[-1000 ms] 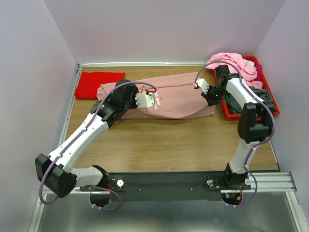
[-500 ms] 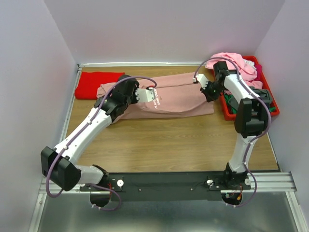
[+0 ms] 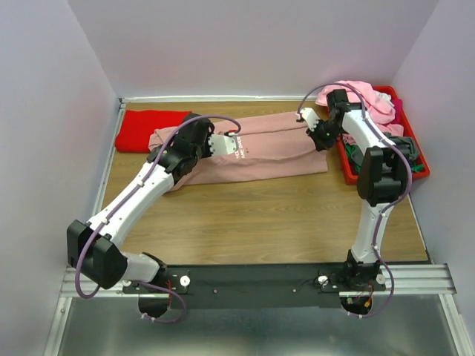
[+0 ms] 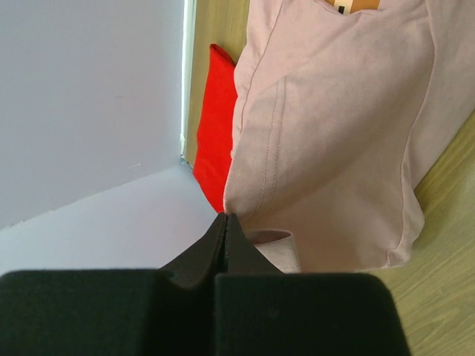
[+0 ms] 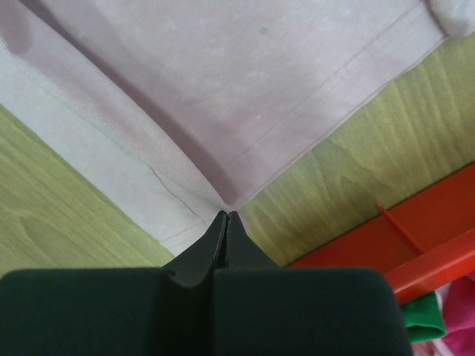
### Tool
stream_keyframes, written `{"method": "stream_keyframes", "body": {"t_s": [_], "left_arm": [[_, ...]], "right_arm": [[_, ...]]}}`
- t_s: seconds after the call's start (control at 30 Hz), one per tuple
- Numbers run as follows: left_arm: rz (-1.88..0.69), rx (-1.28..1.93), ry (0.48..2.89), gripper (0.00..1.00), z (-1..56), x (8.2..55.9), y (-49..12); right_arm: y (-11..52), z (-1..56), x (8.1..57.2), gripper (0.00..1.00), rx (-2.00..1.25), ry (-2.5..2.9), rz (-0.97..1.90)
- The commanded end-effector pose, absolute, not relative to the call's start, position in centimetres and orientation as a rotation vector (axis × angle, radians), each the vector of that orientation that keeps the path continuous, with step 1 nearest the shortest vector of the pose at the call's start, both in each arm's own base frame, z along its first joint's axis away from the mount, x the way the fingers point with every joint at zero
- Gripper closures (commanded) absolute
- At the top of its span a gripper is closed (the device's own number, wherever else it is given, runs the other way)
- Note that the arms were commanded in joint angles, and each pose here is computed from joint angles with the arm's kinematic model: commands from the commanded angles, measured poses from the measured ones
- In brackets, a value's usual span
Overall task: Fold and stack the t-shirts
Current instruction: Fold the tshirt
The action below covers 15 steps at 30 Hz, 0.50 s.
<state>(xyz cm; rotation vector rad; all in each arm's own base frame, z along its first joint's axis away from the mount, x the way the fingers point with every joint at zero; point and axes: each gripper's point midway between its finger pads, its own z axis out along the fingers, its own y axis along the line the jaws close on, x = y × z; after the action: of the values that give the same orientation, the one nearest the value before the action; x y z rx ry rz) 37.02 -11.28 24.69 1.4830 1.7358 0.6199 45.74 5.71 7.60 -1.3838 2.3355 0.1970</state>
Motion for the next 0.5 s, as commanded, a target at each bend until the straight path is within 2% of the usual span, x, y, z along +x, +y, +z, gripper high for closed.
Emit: {"method": "stream_keyframes", "body": {"t_s": [0.0,0.47], "left_arm": [[0.644,1.463,1.735,1.0,24.8,37.0,-10.6],[0.633,1.471,1.747,1.0,23.5,36.7,-10.3]], "right_arm": [[5.7,7.7,47.0,0.99,-1.348,2.335,0.193],[5.8,7.7,48.6,0.98,-1.331,2.327,0.174]]}}
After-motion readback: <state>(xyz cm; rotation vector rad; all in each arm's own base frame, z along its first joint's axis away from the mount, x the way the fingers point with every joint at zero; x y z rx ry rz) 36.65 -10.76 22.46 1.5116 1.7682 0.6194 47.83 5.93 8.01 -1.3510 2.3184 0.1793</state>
